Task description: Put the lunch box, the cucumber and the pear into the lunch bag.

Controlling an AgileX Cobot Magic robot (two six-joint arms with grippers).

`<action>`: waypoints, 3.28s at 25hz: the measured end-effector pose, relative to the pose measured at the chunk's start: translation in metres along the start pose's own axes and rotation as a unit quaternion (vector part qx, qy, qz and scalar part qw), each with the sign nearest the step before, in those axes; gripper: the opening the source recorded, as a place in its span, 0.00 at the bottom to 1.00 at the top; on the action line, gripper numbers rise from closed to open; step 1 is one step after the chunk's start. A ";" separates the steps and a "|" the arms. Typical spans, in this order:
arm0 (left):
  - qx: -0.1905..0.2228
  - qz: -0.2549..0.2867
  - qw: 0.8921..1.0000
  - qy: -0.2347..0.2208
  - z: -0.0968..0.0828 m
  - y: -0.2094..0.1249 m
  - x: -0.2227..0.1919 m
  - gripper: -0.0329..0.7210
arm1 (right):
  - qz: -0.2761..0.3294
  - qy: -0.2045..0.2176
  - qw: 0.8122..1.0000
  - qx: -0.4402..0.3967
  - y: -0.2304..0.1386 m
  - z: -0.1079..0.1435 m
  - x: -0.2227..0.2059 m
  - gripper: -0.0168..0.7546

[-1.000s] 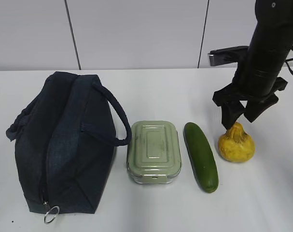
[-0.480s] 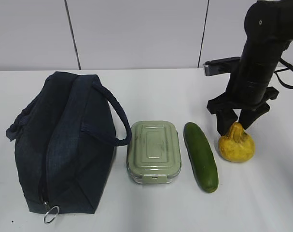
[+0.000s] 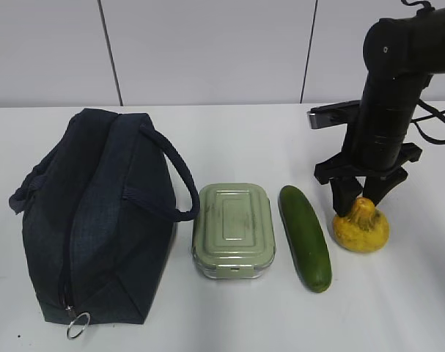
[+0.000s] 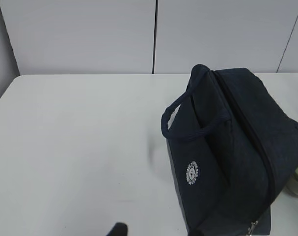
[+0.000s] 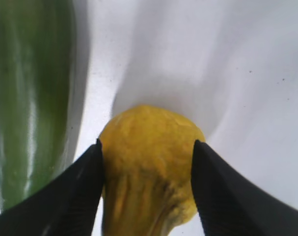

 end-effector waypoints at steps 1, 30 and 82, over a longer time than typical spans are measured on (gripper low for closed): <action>0.000 0.000 1.000 0.000 0.000 0.000 0.000 0.36 | 0.000 -0.001 1.000 0.000 0.000 0.000 0.000 0.59; 0.000 0.000 1.000 0.000 0.000 0.000 0.000 0.36 | 0.000 0.000 1.000 -0.017 0.007 -0.001 0.019 0.58; 0.061 0.025 0.994 -0.091 -0.024 0.031 -0.020 0.36 | 0.018 -0.004 1.000 -0.018 -0.001 -0.001 0.011 0.36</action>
Point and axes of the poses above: a point on each arm's last joint axis where the gripper is mounted, x pointing back along that axis away from the gripper, z along the wrist's bending axis when the last joint is at zero, y = z × x, the point moved 5 cm from there along -x, pointing out along that axis toward the gripper, and after that the axes turned 5 degrees about x, right-handed, at the moved point
